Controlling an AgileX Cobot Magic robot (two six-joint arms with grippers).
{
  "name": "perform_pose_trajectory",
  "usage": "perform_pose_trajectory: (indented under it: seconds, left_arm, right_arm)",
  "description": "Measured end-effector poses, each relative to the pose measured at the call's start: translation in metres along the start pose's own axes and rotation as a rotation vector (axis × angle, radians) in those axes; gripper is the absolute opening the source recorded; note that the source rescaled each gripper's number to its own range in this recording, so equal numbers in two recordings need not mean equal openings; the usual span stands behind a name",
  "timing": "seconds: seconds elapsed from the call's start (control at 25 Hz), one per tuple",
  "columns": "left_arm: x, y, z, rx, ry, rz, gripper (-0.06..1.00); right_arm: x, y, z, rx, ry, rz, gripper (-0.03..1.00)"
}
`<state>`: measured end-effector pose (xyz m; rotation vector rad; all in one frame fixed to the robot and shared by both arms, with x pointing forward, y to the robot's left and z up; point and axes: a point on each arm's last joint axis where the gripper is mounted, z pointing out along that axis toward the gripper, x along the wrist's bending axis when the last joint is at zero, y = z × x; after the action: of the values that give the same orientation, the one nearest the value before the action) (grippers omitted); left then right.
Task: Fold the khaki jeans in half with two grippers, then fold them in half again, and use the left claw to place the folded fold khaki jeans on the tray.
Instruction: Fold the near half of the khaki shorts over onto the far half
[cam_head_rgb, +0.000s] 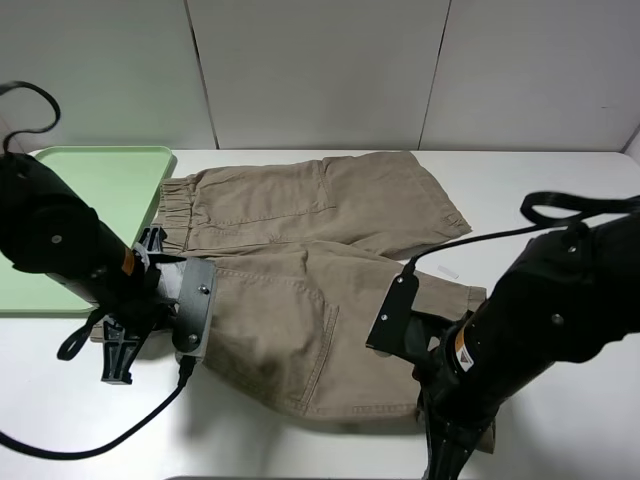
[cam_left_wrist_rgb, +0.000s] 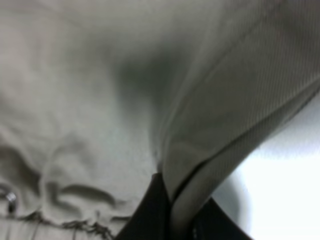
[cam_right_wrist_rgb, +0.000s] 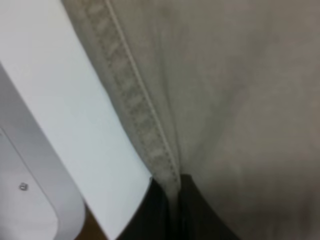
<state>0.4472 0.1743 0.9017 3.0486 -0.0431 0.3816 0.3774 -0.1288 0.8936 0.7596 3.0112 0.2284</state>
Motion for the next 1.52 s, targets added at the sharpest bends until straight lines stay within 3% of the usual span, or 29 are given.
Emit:
perform_pose_trajectory:
  seconds: [0.36, 0.72, 0.96, 1.28, 1.36, 1.52]
  left_arm:
    - [-0.003, -0.008, -0.042, 0.002, 0.044, -0.019, 0.00]
    - [-0.004, -0.011, -0.059, -0.018, 0.086, -0.026, 0.00]
    - [-0.001, -0.009, -0.060, -0.045, 0.122, -0.038, 0.00]
    - [0.031, -0.023, -0.065, -0.162, 0.330, -0.199, 0.00]
    - [0.036, -0.026, -0.066, -0.168, 0.351, -0.216, 0.00]
    - [0.071, -0.039, -0.067, -0.147, 0.401, -0.300, 0.00]
  right_arm:
    - [-0.002, 0.024, -0.079, -0.105, -0.013, 0.122, 0.00]
    - [-0.025, 0.049, -0.137, -0.168, -0.211, 0.155, 0.00]
    - [-0.057, 0.055, -0.164, -0.236, -0.276, 0.235, 0.00]
    - [-0.093, 0.060, -0.175, -0.270, -0.318, 0.267, 0.00]
    - [-0.102, 0.070, -0.166, -0.254, -0.323, 0.240, 0.00]
    - [-0.112, 0.087, -0.157, -0.257, -0.335, 0.225, 0.00]
